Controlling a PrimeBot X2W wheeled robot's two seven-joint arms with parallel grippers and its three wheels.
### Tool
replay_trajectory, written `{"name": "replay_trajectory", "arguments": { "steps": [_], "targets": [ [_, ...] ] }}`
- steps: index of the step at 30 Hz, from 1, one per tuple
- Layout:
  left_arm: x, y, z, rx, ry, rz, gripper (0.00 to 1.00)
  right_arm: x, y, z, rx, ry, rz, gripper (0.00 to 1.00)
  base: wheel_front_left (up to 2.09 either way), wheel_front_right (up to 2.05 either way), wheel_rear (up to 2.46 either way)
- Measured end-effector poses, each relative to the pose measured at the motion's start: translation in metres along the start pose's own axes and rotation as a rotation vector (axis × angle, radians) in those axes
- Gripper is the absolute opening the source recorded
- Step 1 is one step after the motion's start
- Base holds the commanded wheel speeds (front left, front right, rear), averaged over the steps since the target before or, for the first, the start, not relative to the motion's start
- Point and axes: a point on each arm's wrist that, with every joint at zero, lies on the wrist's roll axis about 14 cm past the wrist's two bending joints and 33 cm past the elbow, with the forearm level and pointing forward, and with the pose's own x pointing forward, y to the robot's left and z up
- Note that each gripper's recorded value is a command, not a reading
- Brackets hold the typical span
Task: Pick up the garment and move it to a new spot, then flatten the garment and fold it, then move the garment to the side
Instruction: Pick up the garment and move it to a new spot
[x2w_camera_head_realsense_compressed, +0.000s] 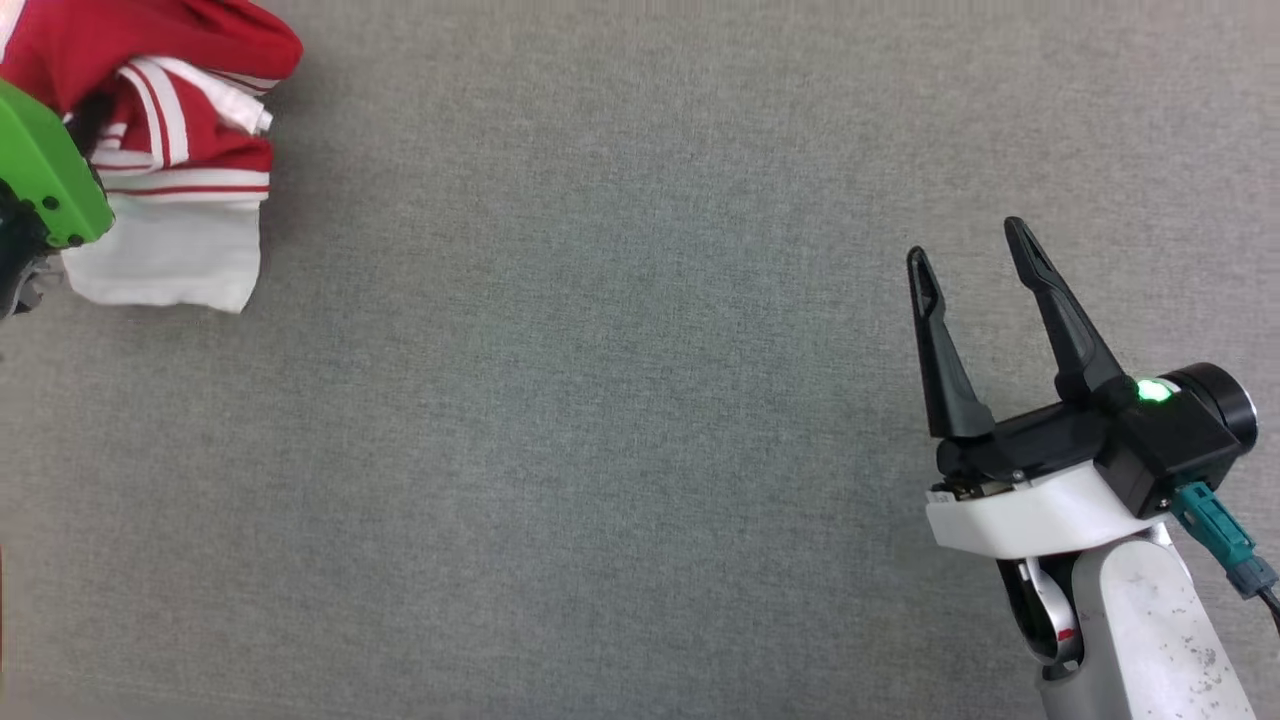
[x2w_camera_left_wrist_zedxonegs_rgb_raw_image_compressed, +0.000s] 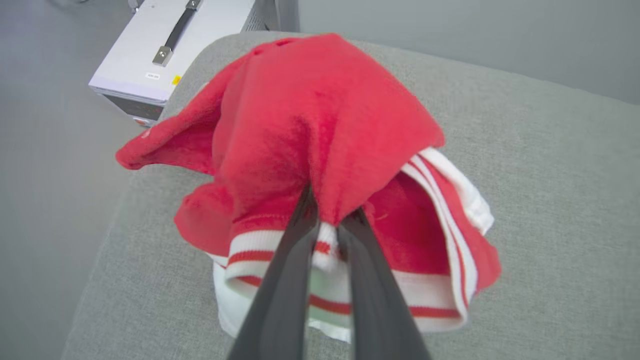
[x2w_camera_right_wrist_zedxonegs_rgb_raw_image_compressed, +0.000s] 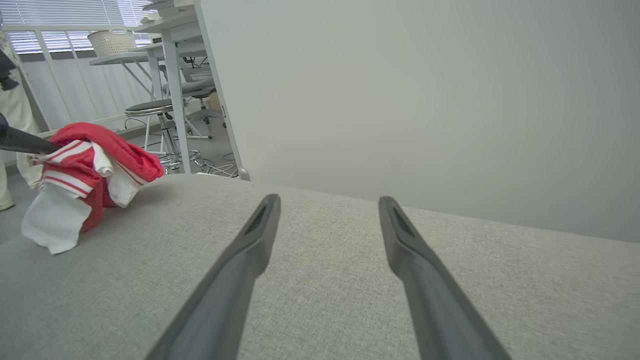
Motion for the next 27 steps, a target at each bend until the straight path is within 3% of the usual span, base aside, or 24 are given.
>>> {"name": "replay_trajectory", "arguments": {
  "steps": [7, 15, 19, 27],
  "targets": [
    [-0.049, -0.037, 0.08, 0.113, -0.288, -0.091, 0.0, -0.016, -0.001, 0.034, -0.009, -0.049, -0.033, 1.0, 0.0, 0.0, 0.0],
    [-0.101, -0.122, 0.126, 0.227, -0.502, -0.284, 0.0, -0.041, -0.014, 0.077, -0.035, -0.128, -0.104, 1.0, 0.0, 0.0, 0.0],
    [-0.111, -0.182, 0.121, 0.281, -0.53, -0.418, 0.0, -0.055, -0.029, 0.093, -0.069, -0.158, -0.158, 1.0, 0.0, 0.0, 0.0],
    [-0.11, -0.301, 0.058, 0.397, -0.48, -0.682, 0.0, -0.09, -0.066, 0.113, -0.128, -0.18, -0.295, 1.0, 0.0, 0.0, 0.0]
  ]
}}
